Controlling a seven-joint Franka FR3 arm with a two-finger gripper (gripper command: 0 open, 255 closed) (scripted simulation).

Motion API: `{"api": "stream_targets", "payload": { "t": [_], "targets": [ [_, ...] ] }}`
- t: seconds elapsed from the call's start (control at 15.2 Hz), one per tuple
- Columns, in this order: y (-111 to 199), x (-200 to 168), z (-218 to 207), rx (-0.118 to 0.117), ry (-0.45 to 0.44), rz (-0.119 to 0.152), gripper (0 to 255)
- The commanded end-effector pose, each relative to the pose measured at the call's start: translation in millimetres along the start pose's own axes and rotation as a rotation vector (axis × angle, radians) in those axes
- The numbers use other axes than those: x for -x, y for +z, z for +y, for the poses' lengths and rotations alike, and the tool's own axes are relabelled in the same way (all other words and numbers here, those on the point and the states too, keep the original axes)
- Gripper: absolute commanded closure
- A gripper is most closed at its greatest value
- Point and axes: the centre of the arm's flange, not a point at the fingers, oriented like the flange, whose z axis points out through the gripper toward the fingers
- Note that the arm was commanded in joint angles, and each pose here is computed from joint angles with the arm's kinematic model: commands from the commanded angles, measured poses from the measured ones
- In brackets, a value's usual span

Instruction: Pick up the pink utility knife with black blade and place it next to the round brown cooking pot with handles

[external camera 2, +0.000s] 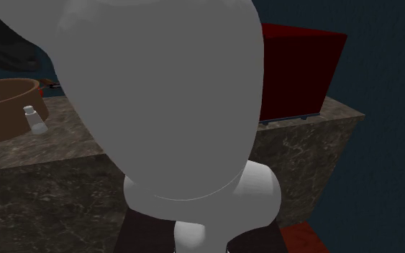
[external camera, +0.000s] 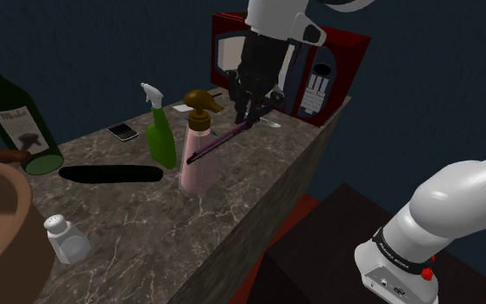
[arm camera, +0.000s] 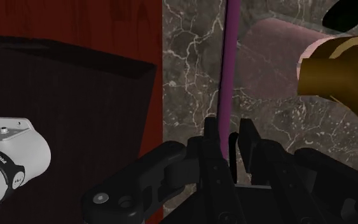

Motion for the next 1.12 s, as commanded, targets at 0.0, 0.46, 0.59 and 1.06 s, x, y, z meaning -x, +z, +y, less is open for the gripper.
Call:
{"api": "stream_targets", "payload": {
  "t": [0.0,0.46,0.59,1.06],
  "targets": [
    [5,27,4,0.0,0.001,0.0,255],
    [15,119,10,0.0,0.001,0.0,255],
    [18,145,11,0.0,0.001,0.0,255],
    [28,237,16,0.0,0.001,0.0,255]
  ]
}}
